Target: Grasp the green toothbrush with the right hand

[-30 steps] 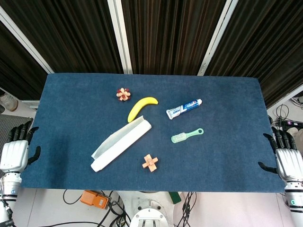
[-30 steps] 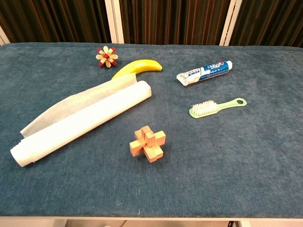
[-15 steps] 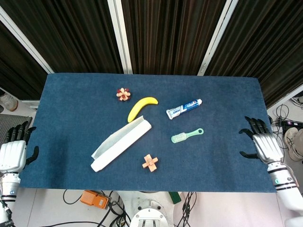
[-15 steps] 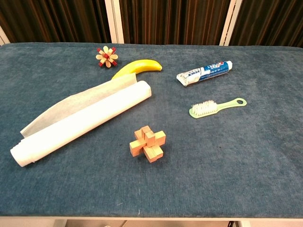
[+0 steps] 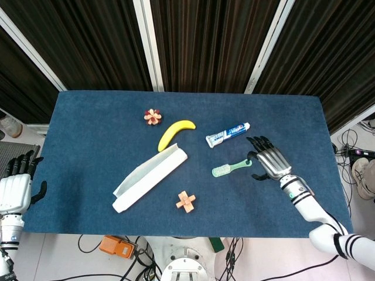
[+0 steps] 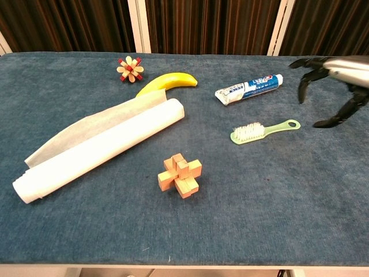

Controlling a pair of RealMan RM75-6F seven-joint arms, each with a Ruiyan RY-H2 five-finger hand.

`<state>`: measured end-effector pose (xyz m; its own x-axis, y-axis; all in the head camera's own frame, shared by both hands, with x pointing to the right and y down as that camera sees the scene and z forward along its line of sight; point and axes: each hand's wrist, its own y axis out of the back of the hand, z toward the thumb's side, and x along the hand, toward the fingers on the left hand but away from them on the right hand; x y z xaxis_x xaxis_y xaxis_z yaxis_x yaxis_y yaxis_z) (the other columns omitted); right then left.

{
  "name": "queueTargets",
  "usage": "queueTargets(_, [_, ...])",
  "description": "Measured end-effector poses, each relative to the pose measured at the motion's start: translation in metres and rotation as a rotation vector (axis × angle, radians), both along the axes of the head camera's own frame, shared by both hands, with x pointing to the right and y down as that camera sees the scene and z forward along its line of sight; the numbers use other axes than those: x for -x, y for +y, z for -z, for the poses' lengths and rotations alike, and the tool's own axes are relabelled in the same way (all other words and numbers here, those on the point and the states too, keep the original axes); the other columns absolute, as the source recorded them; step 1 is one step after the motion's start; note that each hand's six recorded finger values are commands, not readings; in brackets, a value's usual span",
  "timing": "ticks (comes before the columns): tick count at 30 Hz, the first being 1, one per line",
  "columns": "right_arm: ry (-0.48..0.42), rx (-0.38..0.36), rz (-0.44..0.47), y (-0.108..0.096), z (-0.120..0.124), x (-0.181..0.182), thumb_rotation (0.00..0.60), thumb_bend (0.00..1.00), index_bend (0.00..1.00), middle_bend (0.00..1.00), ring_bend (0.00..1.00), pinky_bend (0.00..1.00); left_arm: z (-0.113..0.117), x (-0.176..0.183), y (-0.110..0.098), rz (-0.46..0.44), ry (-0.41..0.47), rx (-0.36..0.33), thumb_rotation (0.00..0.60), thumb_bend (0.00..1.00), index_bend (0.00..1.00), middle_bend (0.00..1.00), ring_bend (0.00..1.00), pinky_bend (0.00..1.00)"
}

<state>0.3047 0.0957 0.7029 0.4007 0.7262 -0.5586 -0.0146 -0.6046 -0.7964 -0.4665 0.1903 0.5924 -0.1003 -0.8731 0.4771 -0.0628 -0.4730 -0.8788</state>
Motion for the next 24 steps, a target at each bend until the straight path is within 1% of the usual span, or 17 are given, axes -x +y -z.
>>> queueTargets(4, [0.002, 0.017, 0.023, -0.003, -0.015, 0.015, 0.600, 0.36, 0.51, 0.08, 0.05, 0.02, 0.000, 0.000, 0.000, 0.001, 0.002, 0.000, 0.600, 0.41, 0.17, 0.02, 0.00, 0.05])
queueTargets(11, [0.033, 0.036, 0.017, -0.005, -0.031, 0.015, 0.600, 0.38, 0.53, 0.08, 0.05, 0.02, 0.000, 0.000, 0.000, -0.001, 0.004, 0.004, 0.600, 0.41, 0.17, 0.02, 0.00, 0.05])
queueTargets(18, [0.041, 0.044, -0.001, -0.012, -0.045, 0.018, 0.600, 0.41, 0.54, 0.08, 0.05, 0.02, 0.000, 0.001, -0.001, 0.006, 0.002, 0.005, 0.600, 0.41, 0.17, 0.02, 0.00, 0.05])
queueTargets(24, [0.035, 0.062, 0.020, -0.013, -0.055, 0.030, 0.600, 0.43, 0.55, 0.08, 0.05, 0.02, -0.001, 0.002, -0.002, 0.012, 0.001, 0.006, 0.600, 0.41, 0.17, 0.02, 0.00, 0.05])
